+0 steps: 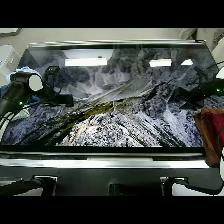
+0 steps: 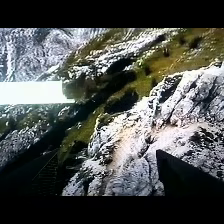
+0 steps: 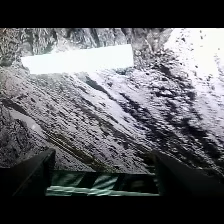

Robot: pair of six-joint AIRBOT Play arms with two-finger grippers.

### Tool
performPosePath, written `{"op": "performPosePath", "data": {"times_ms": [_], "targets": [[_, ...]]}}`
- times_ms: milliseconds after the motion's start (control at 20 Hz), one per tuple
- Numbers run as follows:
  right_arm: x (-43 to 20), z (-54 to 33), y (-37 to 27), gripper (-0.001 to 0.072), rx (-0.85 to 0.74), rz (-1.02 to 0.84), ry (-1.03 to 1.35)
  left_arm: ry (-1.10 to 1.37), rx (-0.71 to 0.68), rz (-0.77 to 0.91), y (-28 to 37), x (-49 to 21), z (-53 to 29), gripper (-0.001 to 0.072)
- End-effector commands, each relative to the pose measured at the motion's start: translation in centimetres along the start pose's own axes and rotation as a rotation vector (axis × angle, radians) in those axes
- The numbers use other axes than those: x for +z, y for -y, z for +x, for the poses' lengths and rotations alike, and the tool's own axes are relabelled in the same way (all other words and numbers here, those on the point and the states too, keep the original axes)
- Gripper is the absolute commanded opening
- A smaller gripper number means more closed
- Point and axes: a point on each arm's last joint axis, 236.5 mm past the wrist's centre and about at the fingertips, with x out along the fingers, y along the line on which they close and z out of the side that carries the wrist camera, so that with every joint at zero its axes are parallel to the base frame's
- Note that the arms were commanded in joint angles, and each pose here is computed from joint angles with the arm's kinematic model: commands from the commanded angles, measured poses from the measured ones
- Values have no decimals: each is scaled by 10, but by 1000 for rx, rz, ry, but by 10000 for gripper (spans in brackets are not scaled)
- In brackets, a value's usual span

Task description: Fold the clothes and pants, and hang the long-sleeved shirts on hangers.

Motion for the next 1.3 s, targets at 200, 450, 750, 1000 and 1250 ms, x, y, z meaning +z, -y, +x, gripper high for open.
{"op": "performPosePath", "data": {"times_ms": [200, 450, 750, 1000, 1250], "targets": [[0, 0, 0, 682, 0, -2, 0, 0, 0, 0, 0, 0, 0, 703], [0, 0, 0, 682, 0, -2, 0, 0, 0, 0, 0, 0, 0, 703], [18, -1, -4, 682, 18, 33, 78, 12, -8, -2, 2, 3, 0, 703], [55, -7, -4, 682, 20, 34, 236, 8, -39, -51, 10, 5, 8, 703], [93, -19, -5, 673, 25, 34, 407, 55, -76, -102, 18, 25, 29, 703]]}}
